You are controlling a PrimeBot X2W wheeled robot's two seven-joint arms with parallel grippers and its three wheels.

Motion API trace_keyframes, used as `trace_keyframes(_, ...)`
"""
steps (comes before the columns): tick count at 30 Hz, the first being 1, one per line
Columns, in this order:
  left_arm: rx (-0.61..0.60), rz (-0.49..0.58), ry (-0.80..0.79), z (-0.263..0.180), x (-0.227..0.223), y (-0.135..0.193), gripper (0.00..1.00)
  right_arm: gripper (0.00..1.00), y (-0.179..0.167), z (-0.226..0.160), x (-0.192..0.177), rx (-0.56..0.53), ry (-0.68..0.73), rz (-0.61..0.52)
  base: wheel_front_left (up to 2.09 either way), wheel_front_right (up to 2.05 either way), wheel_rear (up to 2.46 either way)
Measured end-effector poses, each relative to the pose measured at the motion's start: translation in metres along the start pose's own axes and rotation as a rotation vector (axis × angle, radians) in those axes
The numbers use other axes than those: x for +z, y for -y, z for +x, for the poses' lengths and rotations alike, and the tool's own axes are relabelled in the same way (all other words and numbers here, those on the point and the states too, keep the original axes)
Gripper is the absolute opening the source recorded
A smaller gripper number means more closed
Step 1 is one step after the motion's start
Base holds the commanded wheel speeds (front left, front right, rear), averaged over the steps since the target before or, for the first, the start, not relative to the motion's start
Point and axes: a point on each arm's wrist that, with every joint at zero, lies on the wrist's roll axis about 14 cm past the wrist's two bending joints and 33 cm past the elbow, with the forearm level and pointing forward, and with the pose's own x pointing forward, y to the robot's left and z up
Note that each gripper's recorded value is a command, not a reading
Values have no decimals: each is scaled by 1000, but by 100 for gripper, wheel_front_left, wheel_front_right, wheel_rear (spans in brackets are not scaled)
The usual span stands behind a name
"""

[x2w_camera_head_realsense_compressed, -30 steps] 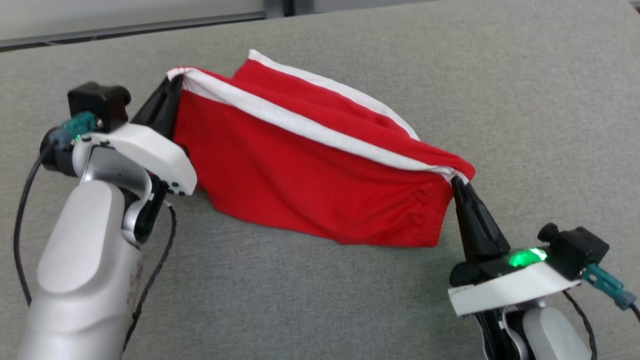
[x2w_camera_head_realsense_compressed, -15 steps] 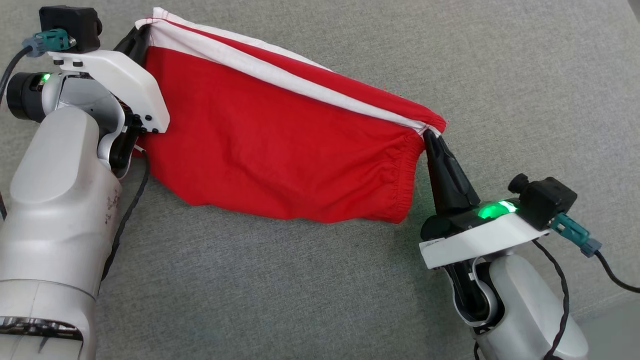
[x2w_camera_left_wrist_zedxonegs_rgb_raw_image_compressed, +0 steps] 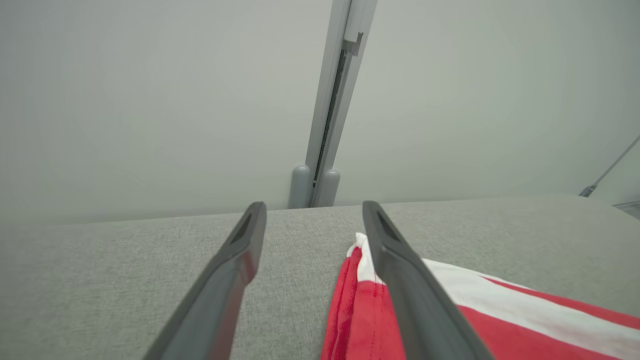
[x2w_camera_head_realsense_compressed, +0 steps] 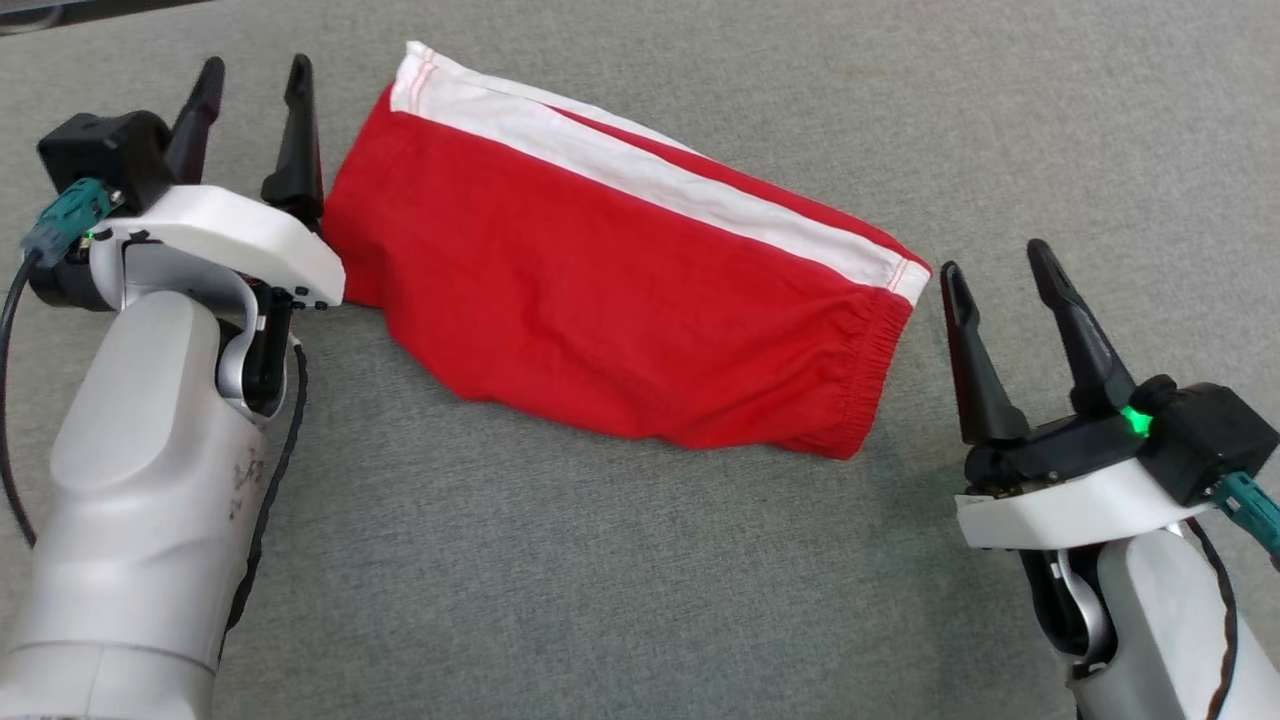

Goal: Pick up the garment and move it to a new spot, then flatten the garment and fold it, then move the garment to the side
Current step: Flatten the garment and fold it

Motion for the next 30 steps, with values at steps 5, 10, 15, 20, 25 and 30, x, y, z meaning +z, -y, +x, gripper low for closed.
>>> trace_keyframes(5,115,30,196,-49,52,-30,100,100,-3,0,27,12,75,-69,0,0,0)
trace_keyframes(10,203,82,273,-101,68,-45,100,100,-5,-2,39,16,94,-90,0,0,0)
trace_keyframes(15,272,111,255,-150,55,-52,100,100,-6,-12,42,10,79,-87,0,0,0)
trace_keyframes(20,301,121,235,-185,46,-51,100,100,-8,-25,41,6,59,-74,0,0,0)
trace_keyframes(25,310,115,214,-205,40,-47,100,100,-10,-36,43,-3,54,-54,0,0,0)
trace_keyframes(30,309,116,212,-209,43,-45,100,100,-12,-39,46,-6,57,-45,0,0,0)
